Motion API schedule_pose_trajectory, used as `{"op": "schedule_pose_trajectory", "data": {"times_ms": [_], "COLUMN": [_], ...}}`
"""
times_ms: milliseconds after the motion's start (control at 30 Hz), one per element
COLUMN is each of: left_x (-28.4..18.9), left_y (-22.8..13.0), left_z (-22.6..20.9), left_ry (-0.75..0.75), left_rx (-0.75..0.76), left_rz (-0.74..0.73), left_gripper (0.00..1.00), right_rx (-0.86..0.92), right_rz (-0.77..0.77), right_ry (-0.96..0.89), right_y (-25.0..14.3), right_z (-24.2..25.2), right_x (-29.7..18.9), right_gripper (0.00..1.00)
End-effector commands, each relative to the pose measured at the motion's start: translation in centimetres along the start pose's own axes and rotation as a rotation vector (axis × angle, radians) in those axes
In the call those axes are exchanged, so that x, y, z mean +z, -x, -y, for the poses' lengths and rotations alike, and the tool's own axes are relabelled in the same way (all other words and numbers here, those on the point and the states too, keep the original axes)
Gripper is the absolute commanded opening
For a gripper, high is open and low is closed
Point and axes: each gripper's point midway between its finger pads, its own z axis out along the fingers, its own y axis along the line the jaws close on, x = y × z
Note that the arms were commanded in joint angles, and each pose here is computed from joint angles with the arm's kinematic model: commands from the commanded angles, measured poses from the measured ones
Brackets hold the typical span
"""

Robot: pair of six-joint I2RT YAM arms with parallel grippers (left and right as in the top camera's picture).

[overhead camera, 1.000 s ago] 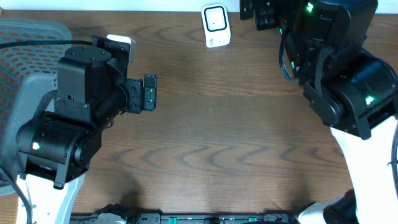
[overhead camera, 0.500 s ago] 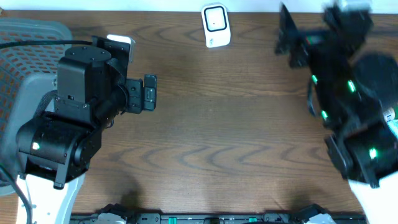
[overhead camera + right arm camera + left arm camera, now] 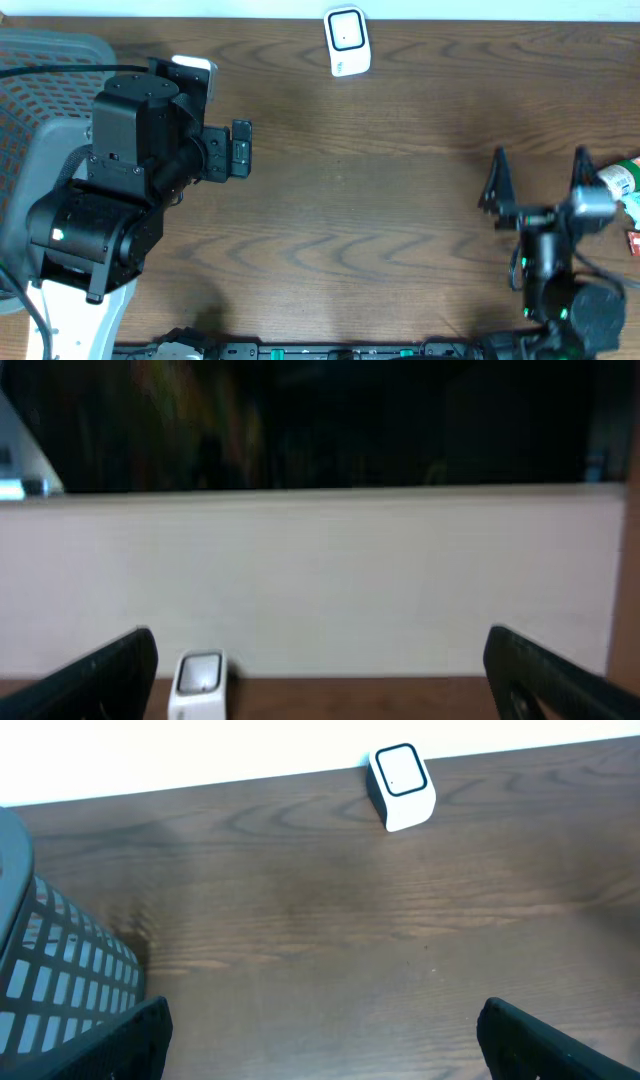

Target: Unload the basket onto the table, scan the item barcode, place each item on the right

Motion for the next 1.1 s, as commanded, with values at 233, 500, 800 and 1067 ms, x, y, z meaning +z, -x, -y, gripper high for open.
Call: {"op": "schedule_pose_trajectory", "data": {"times_ms": [233,500,800,1067], "left_x": [0.1,0.1,0.1,0.1], "left_y": [-0.1,-0.1,-0.1,-0.1], "left_z": [-0.4,-0.4,-0.4,-0.4], "left_ry": [0.016,0.016,0.016,0.016], "left_rx": [-0.008,-0.008,-0.008,-0.008], "left_rz": [-0.002,-0.002,-0.002,-0.002], "left_gripper": [0.98,0.98,0.98,0.98], "right_rx": [0.136,0.122,0.104,0.105], "right_rz": [0.043,-0.094,-0.307,-0.308], "right_ry": [-0.094,-0.132,-0.18,-0.177], "right_y": [-7.1,-13.2,-18.3,-18.3], "right_z": [3.1,4.0,4.7,4.6], "right_x": [-3.9,-4.0,-5.2,-5.2], "right_gripper": [0.99,0.99,0.99,0.99]}}
